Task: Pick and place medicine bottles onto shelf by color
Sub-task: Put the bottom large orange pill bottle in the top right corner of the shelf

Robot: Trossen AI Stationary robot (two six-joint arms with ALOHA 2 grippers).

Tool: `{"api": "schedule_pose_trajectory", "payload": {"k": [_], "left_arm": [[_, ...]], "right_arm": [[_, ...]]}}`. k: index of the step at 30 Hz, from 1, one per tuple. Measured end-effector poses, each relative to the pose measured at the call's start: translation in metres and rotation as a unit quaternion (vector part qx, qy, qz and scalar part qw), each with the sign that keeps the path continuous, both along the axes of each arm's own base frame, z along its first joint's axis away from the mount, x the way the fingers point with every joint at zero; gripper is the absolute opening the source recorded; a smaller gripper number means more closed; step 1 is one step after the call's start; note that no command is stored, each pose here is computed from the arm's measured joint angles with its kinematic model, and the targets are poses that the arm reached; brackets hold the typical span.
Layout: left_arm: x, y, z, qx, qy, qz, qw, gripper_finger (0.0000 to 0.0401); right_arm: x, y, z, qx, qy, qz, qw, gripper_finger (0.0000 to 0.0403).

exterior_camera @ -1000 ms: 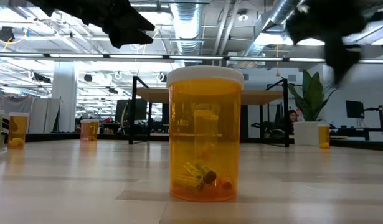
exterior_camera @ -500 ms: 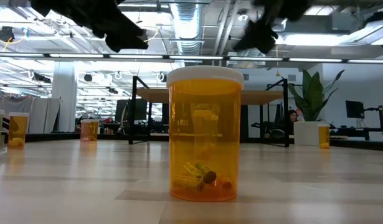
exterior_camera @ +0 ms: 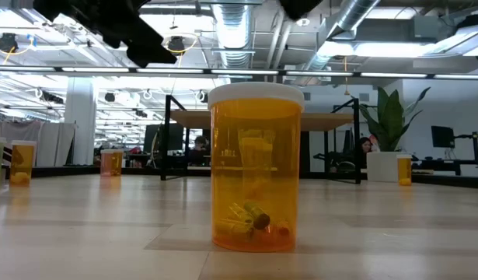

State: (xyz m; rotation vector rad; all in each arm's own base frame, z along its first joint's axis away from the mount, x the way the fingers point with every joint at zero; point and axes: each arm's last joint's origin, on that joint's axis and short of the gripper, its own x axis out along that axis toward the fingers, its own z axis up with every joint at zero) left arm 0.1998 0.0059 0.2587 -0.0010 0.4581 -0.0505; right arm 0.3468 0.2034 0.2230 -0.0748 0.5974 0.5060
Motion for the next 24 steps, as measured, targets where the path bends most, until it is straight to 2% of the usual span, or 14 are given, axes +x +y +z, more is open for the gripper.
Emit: {"api": "schedule_pose_trajectory", "payload": {"k": [4,12,24], "left_arm": [[0.0,-0.002,0.001,-0.02,-0.003,0.015,1.0,0.0292],[0.0,-0.007,0.0,-0.032,0.004,0.011,0.999,0.0292],[0.001,-0.012,0.0,-0.031,0.003,0.02,0.999,0.0292]], "right_arm": [[0.004,0.011,-0.018,-0.022,0.011,-0.006,1.0,0.0372],[0.006,0.011,-0.032,-0.07,0.012,-0.042,0.997,0.0372],[0.007,-0.001,-0.052,-0.077,0.036,-0.052,0.995,0.0372]]}}
